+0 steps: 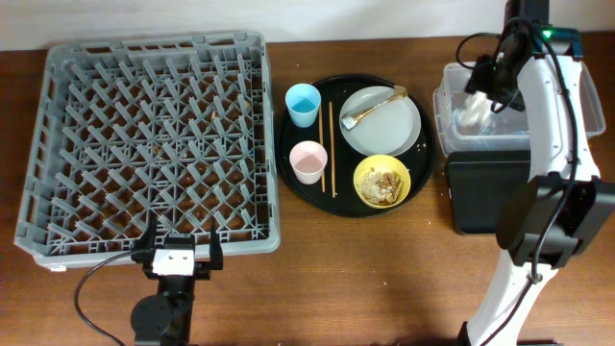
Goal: Sort waste into correct bins and load items into the dishwasher rack
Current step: 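Return the right gripper to the plate and grasp the food scraps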
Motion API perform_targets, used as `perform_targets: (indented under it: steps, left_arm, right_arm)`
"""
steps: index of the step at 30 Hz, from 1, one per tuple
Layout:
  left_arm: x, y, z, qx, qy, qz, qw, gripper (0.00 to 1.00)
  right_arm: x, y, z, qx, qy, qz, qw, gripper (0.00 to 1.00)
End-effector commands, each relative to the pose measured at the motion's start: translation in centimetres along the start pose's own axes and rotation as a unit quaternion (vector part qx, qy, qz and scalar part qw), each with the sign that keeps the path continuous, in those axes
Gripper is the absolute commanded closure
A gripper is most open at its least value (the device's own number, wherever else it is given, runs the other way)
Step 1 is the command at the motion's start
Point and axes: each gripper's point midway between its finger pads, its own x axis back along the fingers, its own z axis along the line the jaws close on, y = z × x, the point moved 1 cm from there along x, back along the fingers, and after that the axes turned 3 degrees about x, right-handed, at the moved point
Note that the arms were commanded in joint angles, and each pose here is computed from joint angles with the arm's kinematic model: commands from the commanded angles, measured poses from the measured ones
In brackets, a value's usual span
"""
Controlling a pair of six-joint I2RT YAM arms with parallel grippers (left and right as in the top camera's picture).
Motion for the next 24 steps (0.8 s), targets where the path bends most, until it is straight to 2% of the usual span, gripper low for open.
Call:
perform_targets:
  steps: [1,3,5,7,9,13,17,19,20,23,24]
  left_arm:
    - [0.0,-0.2,0.0,-0.008,-0.002,0.001,1.000,0.01]
    - [0.0,-0.2,0.0,-0.008,-0.002,0.001,1.000,0.01]
    - [0.0,-0.2,0.0,-0.008,-0.002,0.001,1.000,0.01]
    - [0.0,-0.2,0.0,-0.008,-0.002,0.001,1.000,0.00]
    - [0.0,-0.2,0.0,-0.008,-0.002,0.001,1.000,0.01]
    - [0.0,-0.2,0.0,-0.008,-0.002,0.001,1.000,0.01]
    - [0.0,-0.2,0.0,-0.008,-0.002,0.001,1.000,0.01]
    - [0.0,-0.2,0.0,-0.008,-0.002,0.001,1.000,0.00]
    - [0.0,-0.2,0.0,-0.008,-0.002,0.001,1.000,0.00]
    - [0.0,-0.2,0.0,-0.008,-0.002,0.001,1.000,0.00]
    - [0.0,-0.2,0.0,-0.008,-0.002,0.001,1.000,0.00]
  right_arm:
    - [1.6,1.2,1.3,0.021,0.050,-0.023,0.998,0.07]
    - [4.9,1.7,5.4,0.044,0.152,-0.043,0.987,0.11]
    - [6.1,0.9,9.5,0.037,0.190,-0.040,0.980,0.20]
    - [4.2,-0.7,12.5,-0.023,0.137,-0.024,0.990,0.29]
    - [1.6,-2.1,15.2,-0.048,0.096,-0.019,0.994,0.30]
    - [-4.4,-5.2,19.9,-0.051,0.082,0.011,0.995,0.34]
    - [-9.1,-7.0,20.4,-0.047,0.063,0.040,0.996,0.38]
    - [-10.4,-7.6,20.4,-0.045,0.056,0.048,0.996,0.46]
    - [-11.0,-7.9,20.3,-0.044,0.053,0.053,0.996,0.55]
    - [-11.2,-7.9,20.4,-0.008,0.056,0.050,0.997,0.96]
    - [-10.8,-7.8,20.5,0.020,0.061,0.048,0.997,0.96]
